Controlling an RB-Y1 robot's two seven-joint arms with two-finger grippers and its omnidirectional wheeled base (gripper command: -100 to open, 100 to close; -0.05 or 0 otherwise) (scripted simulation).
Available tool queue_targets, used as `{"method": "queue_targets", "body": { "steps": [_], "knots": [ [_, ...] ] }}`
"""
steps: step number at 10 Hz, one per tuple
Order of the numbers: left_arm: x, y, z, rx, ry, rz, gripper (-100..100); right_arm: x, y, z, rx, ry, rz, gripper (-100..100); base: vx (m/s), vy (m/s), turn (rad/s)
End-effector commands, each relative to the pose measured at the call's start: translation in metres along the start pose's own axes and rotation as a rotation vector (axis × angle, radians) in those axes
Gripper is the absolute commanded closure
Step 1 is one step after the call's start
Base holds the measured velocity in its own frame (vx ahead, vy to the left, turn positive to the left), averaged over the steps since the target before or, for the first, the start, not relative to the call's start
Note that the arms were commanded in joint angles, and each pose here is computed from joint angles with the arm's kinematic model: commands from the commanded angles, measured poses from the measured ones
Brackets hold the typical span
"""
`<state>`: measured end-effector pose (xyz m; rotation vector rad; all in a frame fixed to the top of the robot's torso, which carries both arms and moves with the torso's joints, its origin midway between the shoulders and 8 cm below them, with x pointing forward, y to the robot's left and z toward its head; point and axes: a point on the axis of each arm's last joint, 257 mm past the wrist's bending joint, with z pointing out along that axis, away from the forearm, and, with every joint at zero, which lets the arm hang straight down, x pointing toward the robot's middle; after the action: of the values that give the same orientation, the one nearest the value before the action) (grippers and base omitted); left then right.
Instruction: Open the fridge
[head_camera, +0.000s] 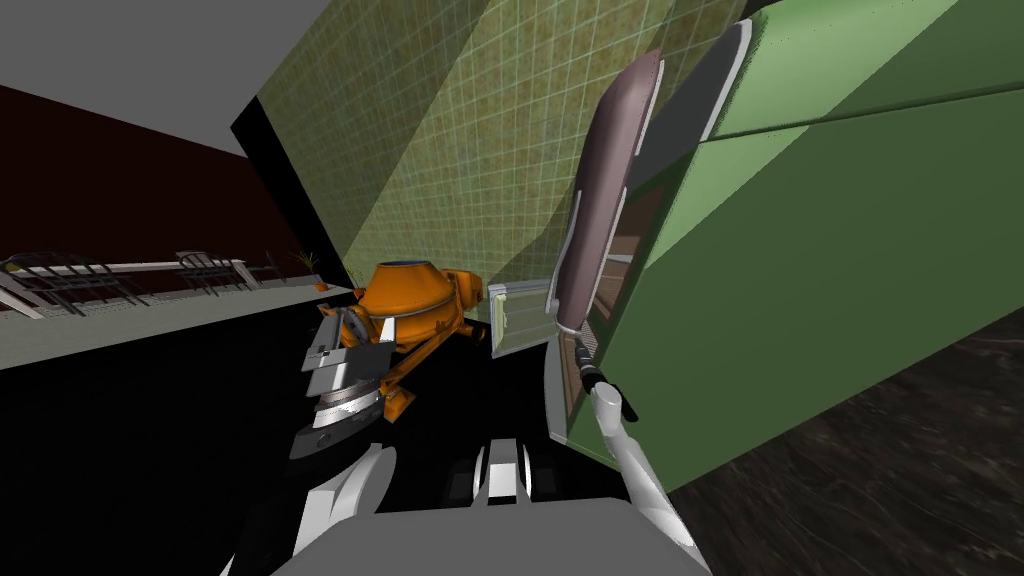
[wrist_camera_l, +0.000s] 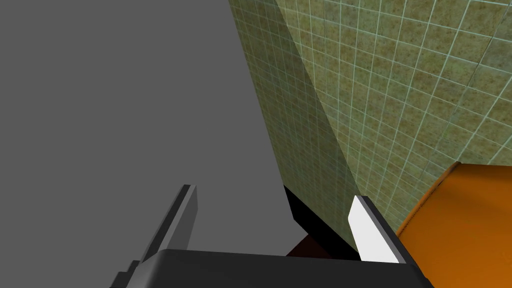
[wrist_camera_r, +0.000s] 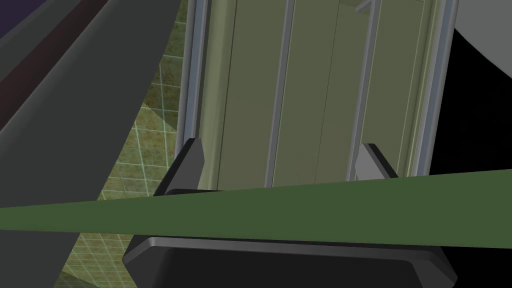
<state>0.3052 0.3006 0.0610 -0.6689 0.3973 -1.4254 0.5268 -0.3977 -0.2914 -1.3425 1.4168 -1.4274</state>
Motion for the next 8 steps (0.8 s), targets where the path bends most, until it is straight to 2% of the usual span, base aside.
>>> {"method": "queue_targets", "body": {
  "steps": [1, 2, 4, 8],
  "knots": [
    [0.0, 0.0, 0.0, 0.0, 0.0, 0.0, 0, 0.005, -0.004, 0.012, 0.003, -0.019, 0.0, -100, -0.063, 0.044, 0.298],
    [0.0, 0.0, 0.0, 0.0, 0.0, 0.0, 0, 0.005, -0.002, 0.015, 0.001, -0.022, 0.026, -100, -0.088, 0.054, 0.165],
    [0.0, 0.0, 0.0, 0.0, 0.0, 0.0, 0, 0.023, -0.001, 0.013, 0.0, 0.005, 0.05, -100, -0.034, 0.02, -0.02],
    [0.0, 0.0, 0.0, 0.0, 0.0, 0.0, 0, 0.026, -0.002, 0.013, 0.007, 0.012, -0.007, -100, 0.005, -0.004, 0.001]
  ]
}}
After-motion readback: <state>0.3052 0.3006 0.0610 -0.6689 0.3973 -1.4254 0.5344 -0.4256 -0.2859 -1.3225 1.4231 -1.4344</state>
